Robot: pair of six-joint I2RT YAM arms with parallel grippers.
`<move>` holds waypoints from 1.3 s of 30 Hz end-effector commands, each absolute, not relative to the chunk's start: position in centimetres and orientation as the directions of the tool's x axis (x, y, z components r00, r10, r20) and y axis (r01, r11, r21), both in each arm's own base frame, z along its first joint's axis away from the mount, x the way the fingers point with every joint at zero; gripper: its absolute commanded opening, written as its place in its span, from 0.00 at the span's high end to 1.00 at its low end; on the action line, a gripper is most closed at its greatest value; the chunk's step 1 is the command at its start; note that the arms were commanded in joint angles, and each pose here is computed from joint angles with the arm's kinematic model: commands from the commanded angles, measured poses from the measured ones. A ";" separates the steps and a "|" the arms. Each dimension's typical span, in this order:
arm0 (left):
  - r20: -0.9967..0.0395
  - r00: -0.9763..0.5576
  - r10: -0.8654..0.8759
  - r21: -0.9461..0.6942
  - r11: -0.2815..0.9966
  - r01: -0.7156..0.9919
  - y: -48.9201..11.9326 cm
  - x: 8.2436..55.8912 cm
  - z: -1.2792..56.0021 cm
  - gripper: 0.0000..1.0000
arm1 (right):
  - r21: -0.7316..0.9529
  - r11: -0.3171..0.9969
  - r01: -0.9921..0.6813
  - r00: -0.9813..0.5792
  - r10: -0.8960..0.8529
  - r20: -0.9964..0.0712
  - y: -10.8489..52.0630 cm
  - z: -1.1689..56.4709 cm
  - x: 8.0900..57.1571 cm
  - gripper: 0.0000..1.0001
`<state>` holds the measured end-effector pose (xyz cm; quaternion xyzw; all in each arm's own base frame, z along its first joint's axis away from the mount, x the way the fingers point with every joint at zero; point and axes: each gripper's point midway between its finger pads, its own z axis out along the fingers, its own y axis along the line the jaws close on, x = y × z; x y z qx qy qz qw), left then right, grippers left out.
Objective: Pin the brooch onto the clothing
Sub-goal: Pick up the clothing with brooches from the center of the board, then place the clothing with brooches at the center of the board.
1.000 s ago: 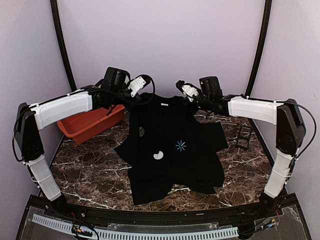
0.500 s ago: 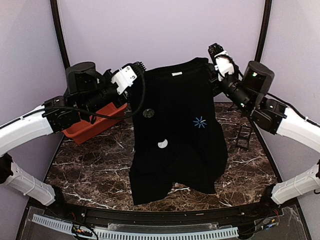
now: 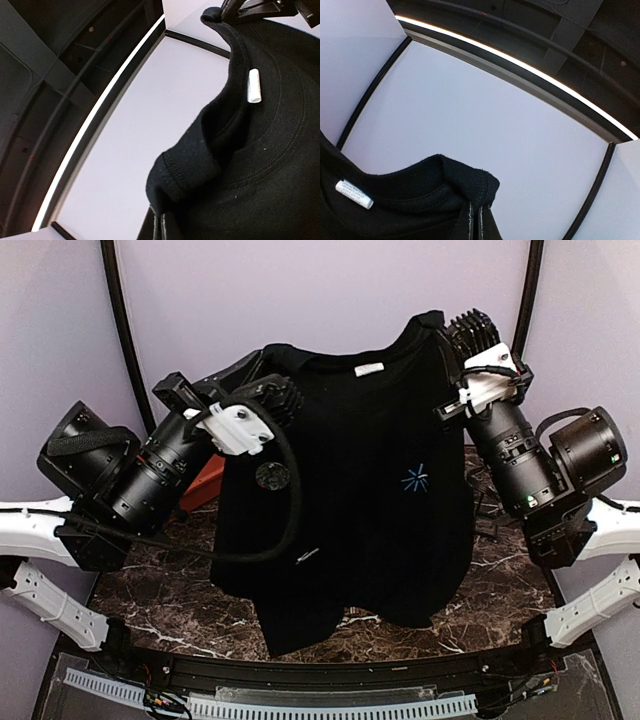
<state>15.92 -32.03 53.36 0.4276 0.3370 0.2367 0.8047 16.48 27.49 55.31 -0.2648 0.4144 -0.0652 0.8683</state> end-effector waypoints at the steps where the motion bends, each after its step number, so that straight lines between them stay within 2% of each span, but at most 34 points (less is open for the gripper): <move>1: -0.281 0.547 0.788 0.768 0.527 -0.363 -29.3 15.6 58.0 0.99 | -0.370 0.892 0.258 0.608 -0.448 -0.656 21.5 59.0 16.0 1.00; 3: -0.344 0.563 0.752 0.741 0.585 -0.329 -28.4 15.8 58.8 0.99 | -0.339 0.875 0.346 0.568 -0.483 -0.666 20.4 58.8 17.0 1.00; 4: -0.342 0.557 0.756 0.758 0.573 -0.312 -28.4 16.4 58.4 0.99 | -0.334 0.865 0.374 0.533 -0.495 -0.686 19.8 58.5 18.1 1.00; 5: -0.415 0.566 0.713 0.728 0.633 -0.263 -27.2 16.9 58.6 0.99 | -0.343 0.854 0.390 0.497 -0.509 -0.702 19.4 58.0 19.5 1.00; 6: -0.405 0.542 0.736 0.761 0.600 -0.247 -27.2 18.1 57.5 0.99 | -0.351 0.853 0.386 0.474 -0.510 -0.718 19.0 57.5 20.7 1.00; 7: -0.477 0.548 0.687 0.722 0.662 -0.202 -25.8 18.6 57.7 0.99 | -0.364 0.854 0.371 0.455 -0.510 -0.731 18.9 56.8 21.9 1.00; 8: -0.460 0.509 0.727 0.761 0.619 -0.196 -25.6 20.3 56.1 0.99 | -0.388 0.857 0.340 0.436 -0.509 -0.742 19.0 56.0 23.1 1.00; 9: -0.520 0.509 0.686 0.727 0.668 -0.157 -24.7 20.9 55.8 0.99 | -0.393 0.867 0.305 0.419 -0.493 -0.763 18.8 55.2 24.5 1.00; 10: -0.512 0.460 0.726 0.759 0.632 -0.153 -24.1 22.7 54.2 0.99 | -0.362 0.898 0.249 0.405 -0.436 -0.803 18.4 54.3 25.9 1.00; 11: -0.555 0.458 0.694 0.735 0.667 -0.121 -23.6 23.4 53.7 0.99 | -0.369 0.904 0.214 0.375 -0.425 -0.824 18.2 53.2 27.3 1.00; 14: -0.565 0.342 0.751 0.780 0.621 -0.078 -22.1 28.3 49.1 0.99 | -0.382 0.914 0.141 0.267 -0.406 -0.874 17.0 49.6 31.6 1.00; 20: -0.654 0.136 0.744 0.756 0.642 0.124 -20.3 37.3 39.1 0.99 | -0.426 0.905 -0.002 0.038 -0.426 -0.904 16.1 40.5 39.4 1.00; 24: -0.652 0.015 0.758 0.745 0.636 0.201 -19.7 41.9 32.4 0.99 | -0.413 0.909 -0.056 -0.117 -0.417 -0.902 15.1 33.8 43.7 1.00; 29: -0.613 -0.057 0.788 0.757 0.606 0.243 -20.6 47.0 25.7 0.99 | -0.393 0.917 -0.061 -0.257 -0.395 -0.882 14.3 26.9 48.1 1.00; 34: -0.582 -0.036 0.812 0.772 0.567 0.288 -23.5 50.9 23.0 0.99 | -0.369 0.922 -0.120 -0.274 -0.388 -0.880 16.2 24.2 50.7 1.00; 39: -0.534 -0.050 0.844 0.799 0.524 0.294 -25.5 54.7 19.1 0.99 | -0.424 0.900 -0.101 -0.309 -0.434 -0.846 17.1 21.9 54.4 1.00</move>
